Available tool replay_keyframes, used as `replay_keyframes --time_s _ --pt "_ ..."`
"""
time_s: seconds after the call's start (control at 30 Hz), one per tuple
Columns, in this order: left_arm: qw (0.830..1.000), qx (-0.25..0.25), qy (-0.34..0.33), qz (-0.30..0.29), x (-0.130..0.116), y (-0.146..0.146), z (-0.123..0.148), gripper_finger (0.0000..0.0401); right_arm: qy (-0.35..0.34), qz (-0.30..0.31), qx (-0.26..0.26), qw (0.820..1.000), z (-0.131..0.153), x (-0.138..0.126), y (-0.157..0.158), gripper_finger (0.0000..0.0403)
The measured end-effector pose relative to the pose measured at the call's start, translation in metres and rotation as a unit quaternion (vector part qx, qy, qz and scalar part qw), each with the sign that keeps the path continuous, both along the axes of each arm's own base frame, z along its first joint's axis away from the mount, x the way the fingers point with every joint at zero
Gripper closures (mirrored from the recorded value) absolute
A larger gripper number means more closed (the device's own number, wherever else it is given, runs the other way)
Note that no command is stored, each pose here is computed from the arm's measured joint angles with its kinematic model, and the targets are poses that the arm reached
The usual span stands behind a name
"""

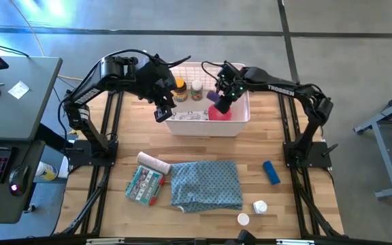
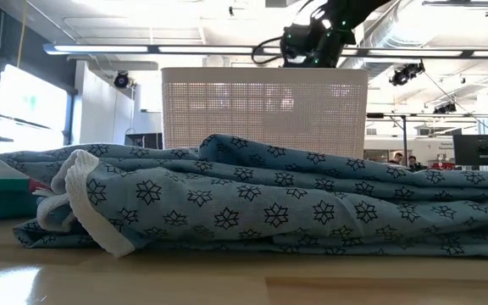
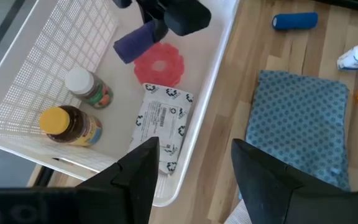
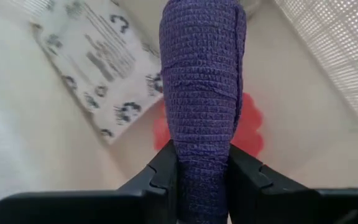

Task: Pick & place medical supplies in basket/bin
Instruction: Put the purple bandage into the white bin, then put the blue bandage into the white bin

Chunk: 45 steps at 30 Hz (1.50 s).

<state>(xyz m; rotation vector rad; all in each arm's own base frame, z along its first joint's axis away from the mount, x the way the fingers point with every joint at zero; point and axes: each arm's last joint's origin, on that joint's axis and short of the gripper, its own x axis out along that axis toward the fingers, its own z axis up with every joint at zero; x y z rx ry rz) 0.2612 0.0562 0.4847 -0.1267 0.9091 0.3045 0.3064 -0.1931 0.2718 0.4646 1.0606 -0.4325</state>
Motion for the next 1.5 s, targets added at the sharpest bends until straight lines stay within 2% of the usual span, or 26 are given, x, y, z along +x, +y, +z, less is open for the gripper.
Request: replay_keyframes --time_s 0.4,0.73,1.0,1.23,1.37,1.5 --pt "1.0 -0.002 0.003 0.001 -0.001 0.0 0.0 0.0167 0.083 0.102 0.003 0.991 -0.046 0.023 0.01 0.0317" --pt "1.0 -0.003 0.002 0.003 0.0 0.0 0.0 0.0167 0.119 0.155 -0.03 0.98 -0.054 0.028 0.015 0.0258" --pt "1.0 -0.003 0.002 0.003 -0.001 0.0 0.0 0.0167 0.136 0.141 -0.037 0.98 -0.054 0.026 0.015 0.0214" --pt "1.0 -0.002 0.002 0.004 -0.001 0.0 0.0 0.0167 0.143 0.115 -0.071 0.98 -0.042 0.021 0.015 0.0186" --pt "1.0 -0.002 0.002 0.004 -0.001 0.0 0.0 0.0167 0.127 0.085 -0.103 0.983 -0.021 0.014 0.017 0.0181" --pt "1.0 -0.001 0.002 0.004 -0.001 0.0 0.0 0.0167 0.08 0.034 -0.127 0.988 0.011 0.001 0.022 0.0182"
